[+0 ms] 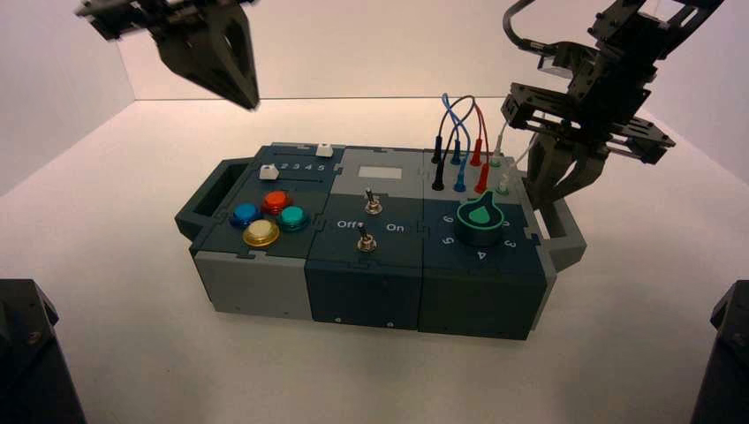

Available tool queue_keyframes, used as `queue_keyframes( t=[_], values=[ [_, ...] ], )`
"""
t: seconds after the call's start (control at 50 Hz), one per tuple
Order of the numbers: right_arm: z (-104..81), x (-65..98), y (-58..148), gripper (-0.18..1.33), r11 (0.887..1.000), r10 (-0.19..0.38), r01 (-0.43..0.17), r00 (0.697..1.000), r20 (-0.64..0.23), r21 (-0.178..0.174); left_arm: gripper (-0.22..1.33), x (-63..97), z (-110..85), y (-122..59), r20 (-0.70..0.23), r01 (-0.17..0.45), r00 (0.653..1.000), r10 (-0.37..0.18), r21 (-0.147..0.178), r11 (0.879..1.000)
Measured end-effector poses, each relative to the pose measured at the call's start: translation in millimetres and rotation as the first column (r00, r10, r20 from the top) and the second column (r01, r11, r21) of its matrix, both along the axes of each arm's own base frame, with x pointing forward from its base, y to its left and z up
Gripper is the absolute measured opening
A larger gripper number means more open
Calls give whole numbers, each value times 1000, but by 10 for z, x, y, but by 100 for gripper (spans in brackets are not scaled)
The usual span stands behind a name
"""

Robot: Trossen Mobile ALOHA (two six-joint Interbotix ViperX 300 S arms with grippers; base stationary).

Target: Flip the top switch on with the left gripper.

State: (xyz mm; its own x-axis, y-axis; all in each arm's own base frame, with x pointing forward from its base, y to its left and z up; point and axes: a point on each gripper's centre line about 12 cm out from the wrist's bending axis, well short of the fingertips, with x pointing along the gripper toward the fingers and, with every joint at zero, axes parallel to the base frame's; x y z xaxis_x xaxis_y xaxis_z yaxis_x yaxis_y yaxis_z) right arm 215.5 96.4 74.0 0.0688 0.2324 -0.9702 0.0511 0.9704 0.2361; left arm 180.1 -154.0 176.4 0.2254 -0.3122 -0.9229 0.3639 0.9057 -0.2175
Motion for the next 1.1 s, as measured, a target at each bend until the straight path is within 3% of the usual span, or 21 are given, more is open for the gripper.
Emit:
queue_keyframes(
  t=[0.22, 0.62, 0.94, 1.1],
  values=[
    [-23, 23, 11, -16, 1000, -1, 1, 1000, 1, -2, -16, 21, -159, -124, -54, 24, 998, -22, 38, 999],
    [-39, 66, 36, -16, 1000, 3, -3, 1000, 0, -4, -16, 111, -410, -506, -132, 62, 990, -51, 85, 994],
    [-50, 87, 44, -16, 1000, 2, -2, 1000, -3, -4, -16, 177, -707, -703, -204, 95, 977, -63, 147, 985],
    [-45, 105, 46, -16, 1000, 0, 0, 1000, 1, -3, -16, 179, -757, -781, -212, 105, 975, -71, 152, 983]
  ],
)
